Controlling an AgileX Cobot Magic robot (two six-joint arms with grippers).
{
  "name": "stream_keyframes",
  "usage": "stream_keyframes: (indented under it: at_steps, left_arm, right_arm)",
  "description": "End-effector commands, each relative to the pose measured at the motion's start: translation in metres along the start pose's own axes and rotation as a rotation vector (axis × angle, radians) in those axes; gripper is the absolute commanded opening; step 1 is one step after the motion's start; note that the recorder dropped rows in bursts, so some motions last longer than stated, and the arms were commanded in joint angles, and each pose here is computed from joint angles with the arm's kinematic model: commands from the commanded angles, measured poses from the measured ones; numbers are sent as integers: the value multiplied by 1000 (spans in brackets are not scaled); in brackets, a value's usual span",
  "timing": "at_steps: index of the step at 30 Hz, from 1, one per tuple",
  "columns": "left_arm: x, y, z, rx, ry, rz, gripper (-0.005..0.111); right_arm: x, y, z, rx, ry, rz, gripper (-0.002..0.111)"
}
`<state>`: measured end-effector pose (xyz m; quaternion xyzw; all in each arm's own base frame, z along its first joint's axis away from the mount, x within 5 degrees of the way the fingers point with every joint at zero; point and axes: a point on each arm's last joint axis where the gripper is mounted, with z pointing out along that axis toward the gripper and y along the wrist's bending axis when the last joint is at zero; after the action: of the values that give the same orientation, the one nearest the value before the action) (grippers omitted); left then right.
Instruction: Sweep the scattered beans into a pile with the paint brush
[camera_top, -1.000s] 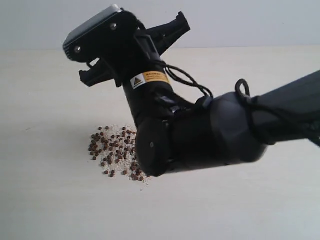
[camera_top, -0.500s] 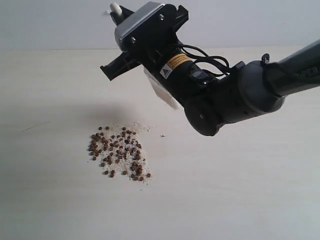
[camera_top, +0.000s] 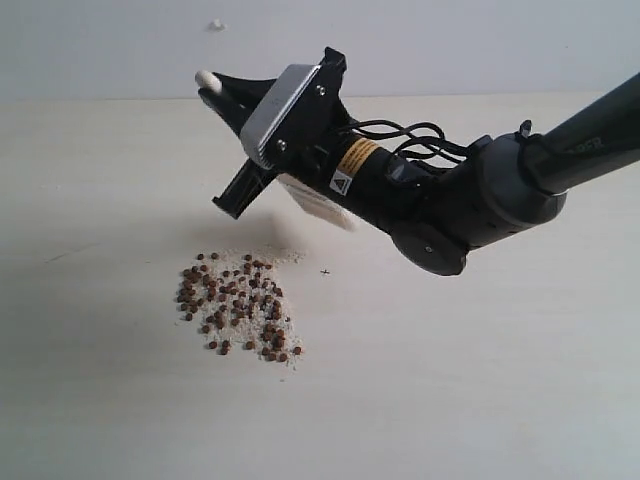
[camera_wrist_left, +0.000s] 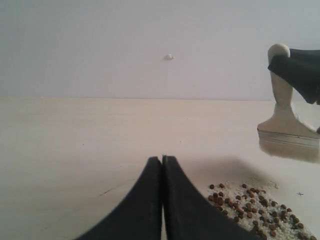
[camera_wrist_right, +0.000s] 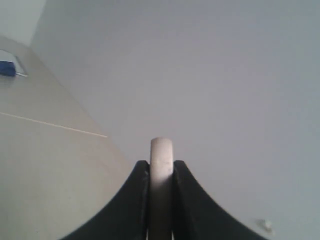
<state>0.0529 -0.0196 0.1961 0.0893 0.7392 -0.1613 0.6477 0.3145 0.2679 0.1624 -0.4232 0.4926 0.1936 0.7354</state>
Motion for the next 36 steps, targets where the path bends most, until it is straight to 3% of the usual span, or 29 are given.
stream_keyframes:
  at_steps: [1,8,22,29,33,36]
  left_arm:
    - [0,0,0,-1,-1,-6,0]
    - [0,0,0,-1,-1,-6,0]
    - [0,0,0,-1,-1,-6,0]
    - [0,0,0,-1,-1,-6,0]
    - [0,0,0,-1,-1,-6,0]
    - [0,0,0,-1,-1,-6,0]
  right_arm:
    - [0,6,0,-75,-40,-28,0]
    - [23,15,-2,-113,4,-16,0]
    - [32,27,1,-216,15,231,0]
    - [-2,9,6,-164,-53,301,0]
    - [-23,-10,8,-49,-104,199,0]
    - [-30,-4,17,-176,-158,120,0]
